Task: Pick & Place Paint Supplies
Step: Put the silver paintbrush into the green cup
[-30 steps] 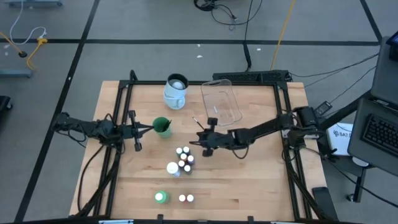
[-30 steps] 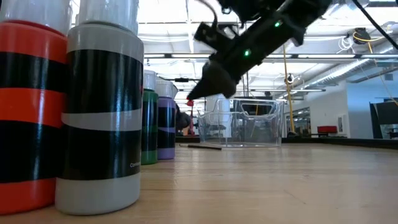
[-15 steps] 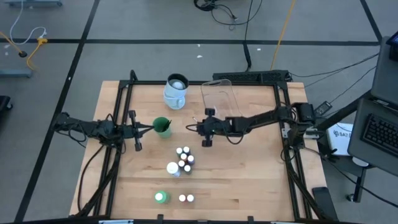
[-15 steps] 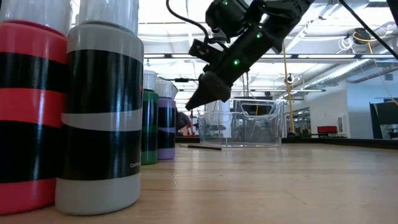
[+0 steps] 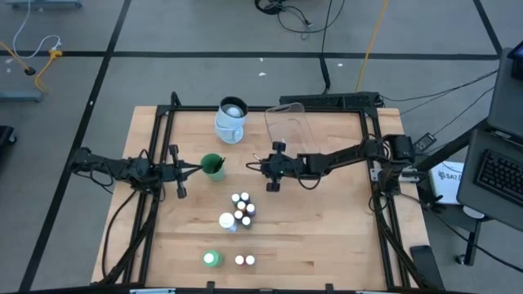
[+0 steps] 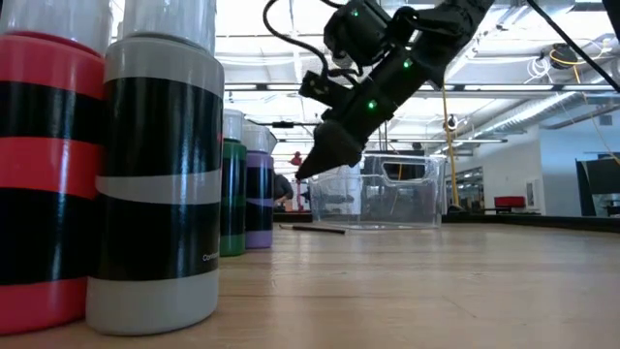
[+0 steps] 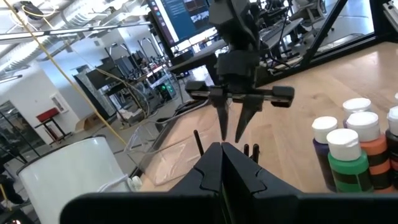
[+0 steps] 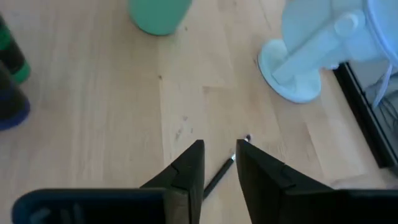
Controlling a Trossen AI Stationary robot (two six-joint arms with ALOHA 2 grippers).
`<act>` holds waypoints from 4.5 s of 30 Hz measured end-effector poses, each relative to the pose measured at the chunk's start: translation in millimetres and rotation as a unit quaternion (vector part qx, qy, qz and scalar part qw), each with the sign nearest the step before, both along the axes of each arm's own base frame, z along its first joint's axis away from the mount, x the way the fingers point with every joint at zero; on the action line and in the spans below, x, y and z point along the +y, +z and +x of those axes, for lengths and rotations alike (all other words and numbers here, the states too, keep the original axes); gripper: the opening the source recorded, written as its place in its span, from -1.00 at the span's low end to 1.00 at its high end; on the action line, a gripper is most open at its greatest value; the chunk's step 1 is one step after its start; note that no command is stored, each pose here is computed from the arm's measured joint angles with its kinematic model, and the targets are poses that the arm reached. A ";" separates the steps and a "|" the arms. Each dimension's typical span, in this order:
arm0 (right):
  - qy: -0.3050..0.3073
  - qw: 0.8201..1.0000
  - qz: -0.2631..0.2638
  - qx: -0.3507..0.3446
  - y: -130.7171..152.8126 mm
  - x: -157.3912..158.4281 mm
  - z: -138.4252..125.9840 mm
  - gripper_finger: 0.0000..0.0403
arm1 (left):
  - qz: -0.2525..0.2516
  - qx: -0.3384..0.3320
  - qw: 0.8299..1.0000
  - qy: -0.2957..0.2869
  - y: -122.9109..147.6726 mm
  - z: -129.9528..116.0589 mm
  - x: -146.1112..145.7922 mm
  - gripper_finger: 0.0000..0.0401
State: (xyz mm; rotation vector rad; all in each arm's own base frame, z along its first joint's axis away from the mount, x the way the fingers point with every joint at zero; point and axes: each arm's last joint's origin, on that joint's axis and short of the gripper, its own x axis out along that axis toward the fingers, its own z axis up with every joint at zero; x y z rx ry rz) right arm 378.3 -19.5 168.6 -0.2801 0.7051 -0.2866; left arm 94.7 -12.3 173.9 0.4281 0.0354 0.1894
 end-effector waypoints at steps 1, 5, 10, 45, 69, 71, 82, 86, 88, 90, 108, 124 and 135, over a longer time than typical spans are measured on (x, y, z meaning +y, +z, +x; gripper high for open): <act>-0.005 1.000 0.003 0.000 -1.0 -1.4 -0.7 -0.54 | 0.000 0.000 1.000 0.000 0.0 0.0 0.0 -0.97; -0.023 1.000 0.014 0.005 -5.7 -7.8 -4.4 -0.53 | 0.000 0.000 1.000 0.000 0.1 0.0 0.0 -0.97; -0.072 0.997 0.004 0.010 -9.7 -14.0 -8.9 -0.53 | 0.000 0.000 1.000 0.000 0.1 0.0 0.0 -0.97; -0.090 0.976 0.166 0.105 -17.2 -35.1 21.3 -0.10 | -0.007 0.001 1.000 -0.004 -0.3 0.0 -0.2 -0.97; -0.003 0.988 0.019 0.154 -11.1 1.4 28.8 -0.10 | -0.007 0.002 1.000 -0.005 -0.6 0.0 -0.3 -0.97; 0.003 0.988 0.043 0.146 0.8 -2.2 35.0 -0.10 | -0.007 0.002 1.000 -0.006 -0.5 0.0 -0.3 -0.97; -0.017 0.979 0.162 0.121 17.2 -48.3 41.7 -0.10 | -0.007 0.004 1.000 -0.005 -0.8 0.0 -0.3 -0.97; -0.032 0.970 0.184 0.157 -0.2 -56.3 38.4 -0.10 | -0.004 0.004 1.000 -0.006 -0.8 0.0 -0.3 -0.97; -0.029 0.971 0.184 0.147 -3.2 -56.8 44.1 -0.10 | -0.003 0.005 1.000 -0.005 -0.9 0.0 -0.3 -0.97; -0.031 0.971 0.182 0.155 -12.8 -57.6 48.7 -0.10 | 0.000 0.005 1.000 -0.006 -0.9 0.0 -0.3 -0.97; 0.002 0.969 0.156 0.191 -31.7 -40.8 52.0 -0.10 | -0.001 0.006 1.000 -0.008 -1.0 0.0 -0.4 -0.97; 0.111 0.959 -0.049 0.256 -12.3 -0.9 47.4 -0.10 | -0.009 0.005 1.000 -0.009 -1.2 0.1 -0.5 -0.97; 0.237 0.904 -0.161 0.319 -12.8 1.1 45.3 -0.10 | -0.006 0.005 1.000 -0.009 -1.2 0.1 -0.5 -0.97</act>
